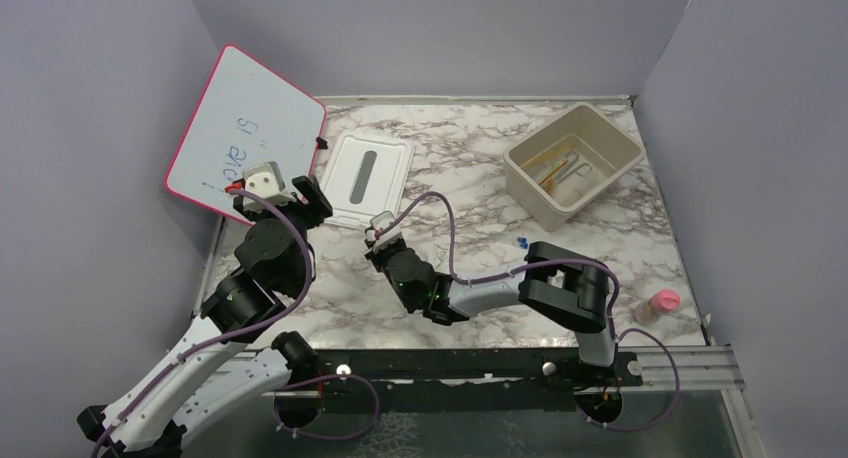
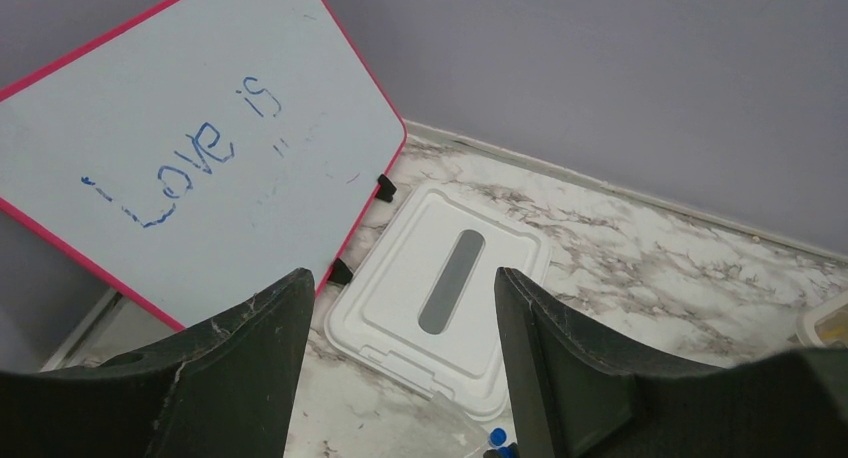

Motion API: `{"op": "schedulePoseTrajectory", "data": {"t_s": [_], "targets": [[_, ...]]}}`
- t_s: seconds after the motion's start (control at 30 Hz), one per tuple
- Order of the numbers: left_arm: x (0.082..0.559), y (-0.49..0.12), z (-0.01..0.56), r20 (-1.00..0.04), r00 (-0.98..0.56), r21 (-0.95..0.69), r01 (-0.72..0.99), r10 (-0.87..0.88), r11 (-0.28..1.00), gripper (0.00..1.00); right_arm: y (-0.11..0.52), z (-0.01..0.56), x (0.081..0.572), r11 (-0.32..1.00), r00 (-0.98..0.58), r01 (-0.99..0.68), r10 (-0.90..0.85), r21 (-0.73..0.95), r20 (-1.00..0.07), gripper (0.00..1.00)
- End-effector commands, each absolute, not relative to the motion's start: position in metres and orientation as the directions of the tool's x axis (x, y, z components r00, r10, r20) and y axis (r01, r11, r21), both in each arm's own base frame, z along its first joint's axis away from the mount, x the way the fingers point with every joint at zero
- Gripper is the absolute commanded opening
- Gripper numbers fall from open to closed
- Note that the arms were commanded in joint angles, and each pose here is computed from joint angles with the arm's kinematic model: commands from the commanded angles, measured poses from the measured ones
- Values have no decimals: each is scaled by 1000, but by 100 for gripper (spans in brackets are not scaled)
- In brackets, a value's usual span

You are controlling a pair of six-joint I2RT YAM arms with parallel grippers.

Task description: Organize the chemistry lab equipment

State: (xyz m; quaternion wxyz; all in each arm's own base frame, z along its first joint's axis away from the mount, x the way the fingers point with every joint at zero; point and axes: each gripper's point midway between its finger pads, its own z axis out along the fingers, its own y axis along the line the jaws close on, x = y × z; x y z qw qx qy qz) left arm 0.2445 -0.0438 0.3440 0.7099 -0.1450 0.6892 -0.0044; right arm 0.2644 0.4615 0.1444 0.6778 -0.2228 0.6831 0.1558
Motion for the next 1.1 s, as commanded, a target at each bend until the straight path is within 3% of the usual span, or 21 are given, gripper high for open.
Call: {"op": "schedulePoseTrajectory", "data": {"t_s": [0.0,0.83,1.07], "targets": [[245,-43,340,-979,41,-203,-202,-199,958,69,467,134,255,833,3,-547,-97,-83,-995,10],[245,-43,333,-981,26,-192,-206,-191,959,70,467,100,260,853,-43,-510,-157,-114,-987,12],[245,-43,329,-982,21,-186,-207,-186,960,70,468,99,260,865,-83,-498,-113,-57,-990,15]]}}
